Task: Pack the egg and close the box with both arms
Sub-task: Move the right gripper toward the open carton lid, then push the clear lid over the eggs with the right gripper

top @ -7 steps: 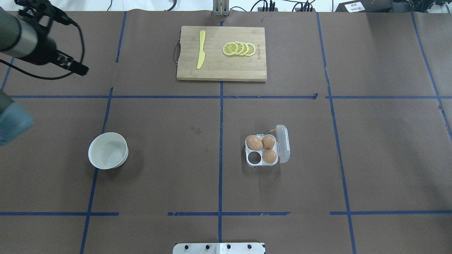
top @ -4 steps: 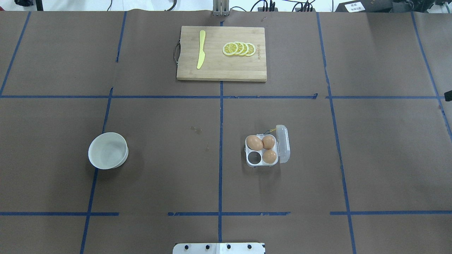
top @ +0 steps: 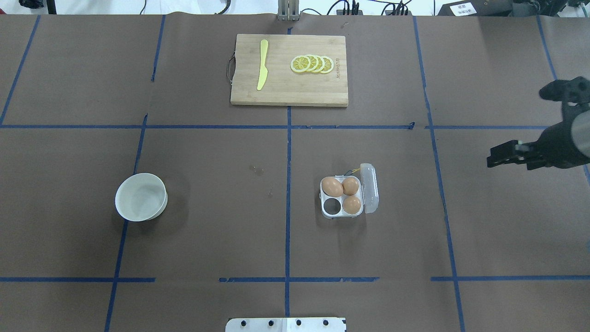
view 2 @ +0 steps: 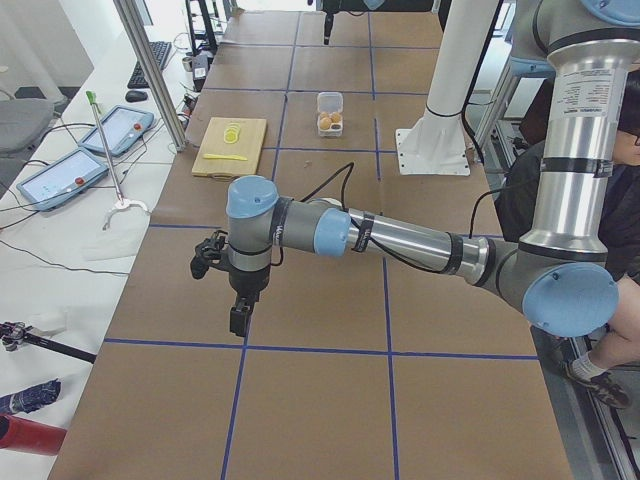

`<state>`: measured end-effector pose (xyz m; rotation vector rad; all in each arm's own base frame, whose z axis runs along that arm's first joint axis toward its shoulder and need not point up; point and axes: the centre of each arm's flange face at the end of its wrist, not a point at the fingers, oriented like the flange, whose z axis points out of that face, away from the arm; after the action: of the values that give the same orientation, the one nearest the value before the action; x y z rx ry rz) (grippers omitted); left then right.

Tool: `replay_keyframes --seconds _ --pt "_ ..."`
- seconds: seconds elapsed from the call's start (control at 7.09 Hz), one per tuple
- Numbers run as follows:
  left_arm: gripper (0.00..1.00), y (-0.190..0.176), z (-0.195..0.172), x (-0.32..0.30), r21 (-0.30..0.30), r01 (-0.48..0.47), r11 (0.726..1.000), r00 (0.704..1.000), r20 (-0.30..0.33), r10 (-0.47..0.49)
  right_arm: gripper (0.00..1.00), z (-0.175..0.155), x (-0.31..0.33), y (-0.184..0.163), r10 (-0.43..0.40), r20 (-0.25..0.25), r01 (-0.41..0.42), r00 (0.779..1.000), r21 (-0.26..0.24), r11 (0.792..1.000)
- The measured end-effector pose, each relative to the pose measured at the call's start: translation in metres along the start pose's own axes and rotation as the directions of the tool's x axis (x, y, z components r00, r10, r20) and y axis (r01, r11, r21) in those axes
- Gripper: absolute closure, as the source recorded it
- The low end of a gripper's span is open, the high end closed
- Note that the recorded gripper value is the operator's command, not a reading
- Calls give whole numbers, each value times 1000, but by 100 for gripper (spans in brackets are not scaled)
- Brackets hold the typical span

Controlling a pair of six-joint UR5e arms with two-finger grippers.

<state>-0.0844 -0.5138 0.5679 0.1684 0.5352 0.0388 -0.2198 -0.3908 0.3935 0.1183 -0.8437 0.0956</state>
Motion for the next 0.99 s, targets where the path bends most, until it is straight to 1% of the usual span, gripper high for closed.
replay_keyframes --seconds 0.14,0.42,0.56,0.71,0.85,0.99 --pt "0 3 0 -3 -6 9 1000 1000 -2 -9 6 25 -43 11 -13 6 13 1000 8 1000" --pt "0 4 -1 -2 -8 11 1000 1000 -17 -12 5 66 -143 30 -27 54 26 998 20 999" --pt "0 4 -1 -1 -7 12 1000 1000 -23 -12 5 81 -199 37 -15 78 14 997 24 1000" --pt "0 4 -2 -1 -7 12 1000 1000 -25 -12 5 82 -251 37 6 91 -8 996 29 1000" --pt "0 4 -2 0 -7 12 1000 1000 -28 -12 3 67 -292 33 26 97 -29 995 33 999" --pt "0 4 -1 0 -8 12 1000 999 -32 -12 1 46 -308 23 41 104 -45 994 35 998"
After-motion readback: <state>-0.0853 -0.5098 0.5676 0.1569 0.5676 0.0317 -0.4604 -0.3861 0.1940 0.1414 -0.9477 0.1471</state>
